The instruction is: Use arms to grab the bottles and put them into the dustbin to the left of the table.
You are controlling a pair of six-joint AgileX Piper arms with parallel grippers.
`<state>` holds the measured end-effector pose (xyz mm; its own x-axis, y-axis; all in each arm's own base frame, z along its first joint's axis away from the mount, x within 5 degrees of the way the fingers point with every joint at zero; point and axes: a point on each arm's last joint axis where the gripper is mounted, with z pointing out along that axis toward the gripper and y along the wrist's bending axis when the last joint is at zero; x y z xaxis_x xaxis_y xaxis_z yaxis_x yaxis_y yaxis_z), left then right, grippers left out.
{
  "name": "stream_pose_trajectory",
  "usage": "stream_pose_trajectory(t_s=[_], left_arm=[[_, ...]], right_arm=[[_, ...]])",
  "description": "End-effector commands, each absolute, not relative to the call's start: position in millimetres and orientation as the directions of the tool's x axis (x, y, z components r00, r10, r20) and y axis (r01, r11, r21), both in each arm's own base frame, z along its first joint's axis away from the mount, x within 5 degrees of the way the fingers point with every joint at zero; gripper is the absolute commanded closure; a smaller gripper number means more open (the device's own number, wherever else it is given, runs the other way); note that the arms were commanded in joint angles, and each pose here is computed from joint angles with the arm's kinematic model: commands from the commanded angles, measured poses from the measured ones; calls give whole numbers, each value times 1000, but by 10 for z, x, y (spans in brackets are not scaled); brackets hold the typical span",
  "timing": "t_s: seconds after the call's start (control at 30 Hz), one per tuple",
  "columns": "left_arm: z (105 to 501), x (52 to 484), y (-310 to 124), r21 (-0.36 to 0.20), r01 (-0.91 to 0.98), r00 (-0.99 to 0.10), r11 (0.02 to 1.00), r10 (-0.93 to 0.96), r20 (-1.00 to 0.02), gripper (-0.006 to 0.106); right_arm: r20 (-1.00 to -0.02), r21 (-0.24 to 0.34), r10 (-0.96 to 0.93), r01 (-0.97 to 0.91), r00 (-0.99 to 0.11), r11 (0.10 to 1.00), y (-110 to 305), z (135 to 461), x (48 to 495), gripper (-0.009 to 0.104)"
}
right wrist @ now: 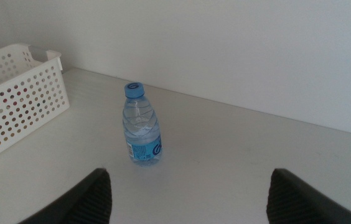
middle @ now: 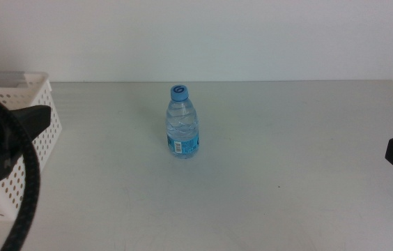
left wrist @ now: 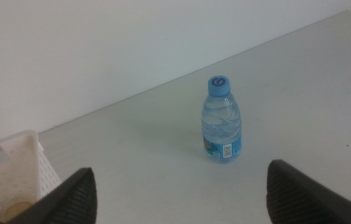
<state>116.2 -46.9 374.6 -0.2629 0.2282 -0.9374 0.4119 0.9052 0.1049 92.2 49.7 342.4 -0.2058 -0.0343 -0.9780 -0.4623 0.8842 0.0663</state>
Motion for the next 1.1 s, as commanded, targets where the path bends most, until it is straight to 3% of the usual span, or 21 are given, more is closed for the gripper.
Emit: stream_pose_trajectory(t_s=[0.0, 0.1, 0.23, 0.5, 0.77, 1.07], left_arm=[[3923, 1170, -471, 108, 395, -152, 912, 181, -972, 7], [3965, 1190, -471, 129, 384, -96, 914, 179, -979, 7], [3839, 1321, -540, 62, 390, -90, 919, 105, -990, 7], [3294, 1598, -633, -20, 366, -122, 931, 27, -992, 7], [2853, 1835, -882, 15, 417, -102, 909, 63, -993, 7], [2468, 2187, -1248, -5, 463, -58, 886, 25, -998, 7]], right_arm=[[-995, 49, 1, -465, -103, 884, 493, 3592, 927, 31], [-995, 49, 1, -465, -103, 884, 493, 3592, 927, 31], [-995, 49, 1, -465, -103, 884, 493, 3592, 927, 31], [-994, 49, -1, -465, -106, 884, 493, 3590, 926, 31], [-994, 49, -1, -465, -106, 884, 493, 3590, 926, 31], [-994, 49, -1, -465, -106, 884, 493, 3590, 926, 31]])
